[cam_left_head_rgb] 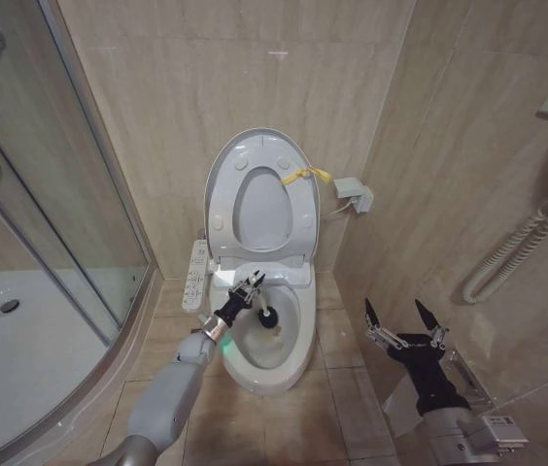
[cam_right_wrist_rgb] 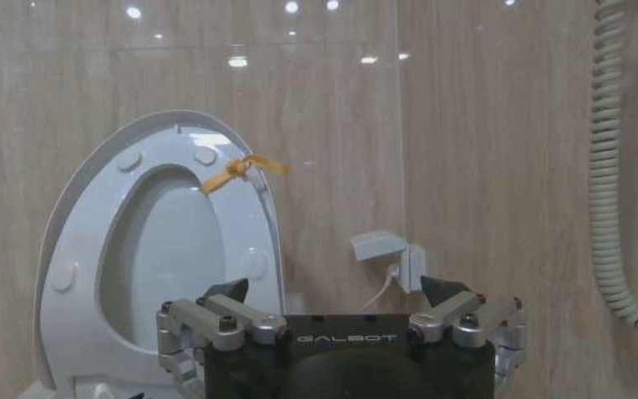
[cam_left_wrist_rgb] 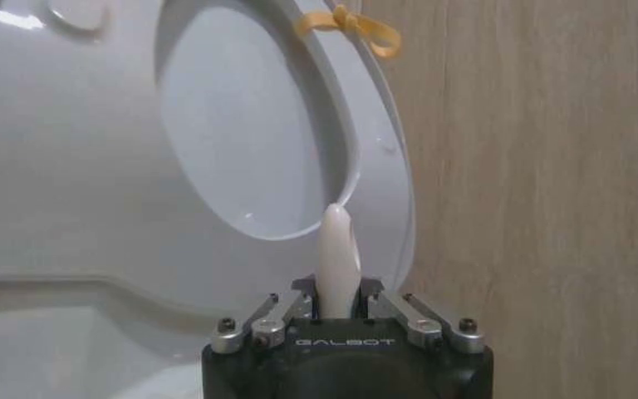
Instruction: Open the toilet lid, clean the toilet bowl with a toilet brush, close the toilet lid, and flush.
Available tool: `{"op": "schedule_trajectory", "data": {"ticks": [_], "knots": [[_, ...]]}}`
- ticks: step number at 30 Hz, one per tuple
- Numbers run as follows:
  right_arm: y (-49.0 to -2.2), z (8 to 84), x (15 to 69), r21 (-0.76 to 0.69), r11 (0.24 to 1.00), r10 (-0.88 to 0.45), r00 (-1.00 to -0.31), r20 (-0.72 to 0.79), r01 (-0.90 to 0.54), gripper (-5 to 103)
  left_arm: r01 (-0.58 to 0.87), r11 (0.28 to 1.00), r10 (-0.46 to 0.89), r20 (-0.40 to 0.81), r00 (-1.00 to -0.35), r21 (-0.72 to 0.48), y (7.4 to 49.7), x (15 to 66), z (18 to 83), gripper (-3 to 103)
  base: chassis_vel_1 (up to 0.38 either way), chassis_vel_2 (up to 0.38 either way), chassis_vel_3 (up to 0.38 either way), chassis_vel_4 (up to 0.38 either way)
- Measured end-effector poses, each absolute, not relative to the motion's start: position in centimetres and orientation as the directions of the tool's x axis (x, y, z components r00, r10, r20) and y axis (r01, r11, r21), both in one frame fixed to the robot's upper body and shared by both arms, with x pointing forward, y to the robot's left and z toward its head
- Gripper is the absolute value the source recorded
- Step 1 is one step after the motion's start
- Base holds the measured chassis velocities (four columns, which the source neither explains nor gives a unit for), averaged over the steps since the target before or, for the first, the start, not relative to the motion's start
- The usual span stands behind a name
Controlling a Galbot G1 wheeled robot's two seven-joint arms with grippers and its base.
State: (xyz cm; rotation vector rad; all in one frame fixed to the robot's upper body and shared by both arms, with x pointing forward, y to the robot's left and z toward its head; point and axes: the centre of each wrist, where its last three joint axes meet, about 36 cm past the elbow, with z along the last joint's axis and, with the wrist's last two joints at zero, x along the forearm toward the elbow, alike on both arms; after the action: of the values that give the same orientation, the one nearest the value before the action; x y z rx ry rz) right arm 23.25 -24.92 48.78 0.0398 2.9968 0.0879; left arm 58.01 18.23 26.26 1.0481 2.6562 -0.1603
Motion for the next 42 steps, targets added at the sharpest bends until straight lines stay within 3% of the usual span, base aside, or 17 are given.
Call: {"op": "schedule_trajectory", "data": {"ticks": [6,16,19,23,26,35,42], "knots": [[-24.9,48.8,23.3,0.06,0.998,0.031,-0.989,-0.142,0.022,100,0.701,0.713,0.668,-0.298,-0.682,-0.005,17.0,57.8,26.2,22,0.0,0.0,0.0,0.0],[-24.9,48.8,23.3,0.06,0.998,0.031,-0.989,-0.142,0.022,100,0.722,0.671,0.741,-0.186,-0.645,0.169,21.4,57.8,22.9,22,0.0,0.0,0.0,0.0],[-24.9,48.8,23.3,0.06,0.998,0.031,-0.989,-0.142,0.022,100,0.724,0.671,0.74,-0.215,-0.637,0.162,20.8,58.0,23.6,22,0.0,0.0,0.0,0.0],[-24.9,48.8,23.3,0.06,0.998,0.031,-0.989,-0.142,0.022,100,0.743,0.669,0.712,-0.305,-0.632,0.022,17.0,57.2,25.9,22,0.0,0.0,0.0,0.0],[-24.9,48.8,23.3,0.06,0.998,0.031,-0.989,-0.142,0.022,100,0.749,0.662,0.709,-0.318,-0.63,-0.008,16.0,56.6,26.3,22,0.0,0.0,0.0,0.0],[-24.9,48.8,23.3,0.06,0.998,0.031,-0.989,-0.142,0.022,100,0.715,0.694,0.713,-0.232,-0.662,0.092,20.1,56.6,22.5,22,0.0,0.0,0.0,0.0],[-24.9,48.8,23.3,0.06,0.998,0.031,-0.989,-0.142,0.022,100,0.72,0.692,0.696,-0.316,-0.645,0.053,18.2,56.3,24.7,22,0.0,0.0,0.0,0.0]]}}
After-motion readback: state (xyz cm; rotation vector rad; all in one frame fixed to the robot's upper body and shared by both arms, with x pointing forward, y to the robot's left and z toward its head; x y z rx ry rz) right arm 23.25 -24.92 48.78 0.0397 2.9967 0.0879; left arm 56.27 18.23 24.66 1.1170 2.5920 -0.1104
